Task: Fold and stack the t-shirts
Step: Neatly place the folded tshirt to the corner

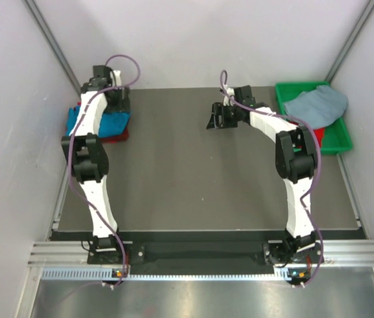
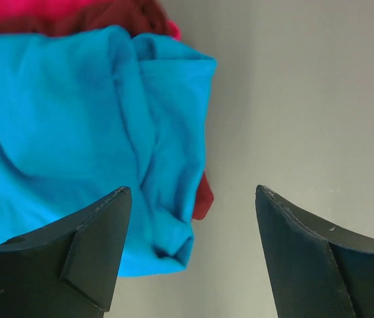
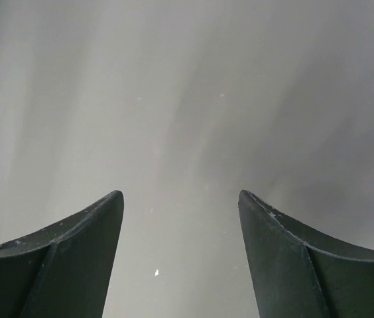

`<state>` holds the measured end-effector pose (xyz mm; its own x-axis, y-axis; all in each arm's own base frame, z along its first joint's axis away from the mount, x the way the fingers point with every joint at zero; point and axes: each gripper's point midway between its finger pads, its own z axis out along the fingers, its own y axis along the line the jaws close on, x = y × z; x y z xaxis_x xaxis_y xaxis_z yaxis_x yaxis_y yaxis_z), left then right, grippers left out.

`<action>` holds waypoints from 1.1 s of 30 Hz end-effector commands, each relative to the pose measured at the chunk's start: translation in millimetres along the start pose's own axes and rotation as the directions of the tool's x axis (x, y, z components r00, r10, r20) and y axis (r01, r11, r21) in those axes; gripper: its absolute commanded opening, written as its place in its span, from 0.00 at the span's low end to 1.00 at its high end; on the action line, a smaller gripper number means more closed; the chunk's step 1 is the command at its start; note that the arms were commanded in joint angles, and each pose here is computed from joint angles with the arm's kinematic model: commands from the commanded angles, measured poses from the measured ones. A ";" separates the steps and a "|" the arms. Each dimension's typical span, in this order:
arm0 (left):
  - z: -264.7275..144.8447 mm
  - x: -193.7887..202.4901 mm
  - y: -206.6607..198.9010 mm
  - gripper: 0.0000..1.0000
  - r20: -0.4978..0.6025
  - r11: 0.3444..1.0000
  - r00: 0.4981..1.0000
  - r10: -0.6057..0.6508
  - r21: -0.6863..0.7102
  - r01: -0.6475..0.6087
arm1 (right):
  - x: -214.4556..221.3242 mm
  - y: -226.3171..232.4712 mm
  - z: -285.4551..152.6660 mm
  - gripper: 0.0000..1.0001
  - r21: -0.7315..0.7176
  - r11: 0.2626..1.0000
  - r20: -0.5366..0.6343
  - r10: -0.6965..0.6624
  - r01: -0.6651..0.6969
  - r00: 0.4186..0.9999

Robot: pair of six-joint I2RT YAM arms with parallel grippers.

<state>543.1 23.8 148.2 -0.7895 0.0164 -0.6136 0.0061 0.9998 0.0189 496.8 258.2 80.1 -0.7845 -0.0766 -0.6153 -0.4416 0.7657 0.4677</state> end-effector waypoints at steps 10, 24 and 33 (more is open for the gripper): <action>-63.0 -16.6 -44.4 0.87 -0.105 0.681 0.889 -0.446 0.605 0.413 | -28.4 23.9 -2.1 0.73 -0.007 0.995 0.068 -0.103 0.103 0.992; -86.0 9.7 -59.5 0.80 -0.262 0.494 0.815 -0.516 0.686 0.534 | -23.6 25.3 2.8 0.73 -0.023 0.995 0.052 -0.093 0.094 0.994; -94.2 -19.4 -59.5 0.81 -0.220 0.435 0.830 -0.512 0.767 0.472 | -22.7 30.5 2.5 0.73 -0.029 0.995 0.050 -0.098 0.099 0.994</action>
<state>491.7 -35.6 190.7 -0.8195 -0.5193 -0.2424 -0.0453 0.4803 -0.8759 496.3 269.9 88.1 -0.7600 -0.1088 -0.6407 -0.4768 0.7633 0.4360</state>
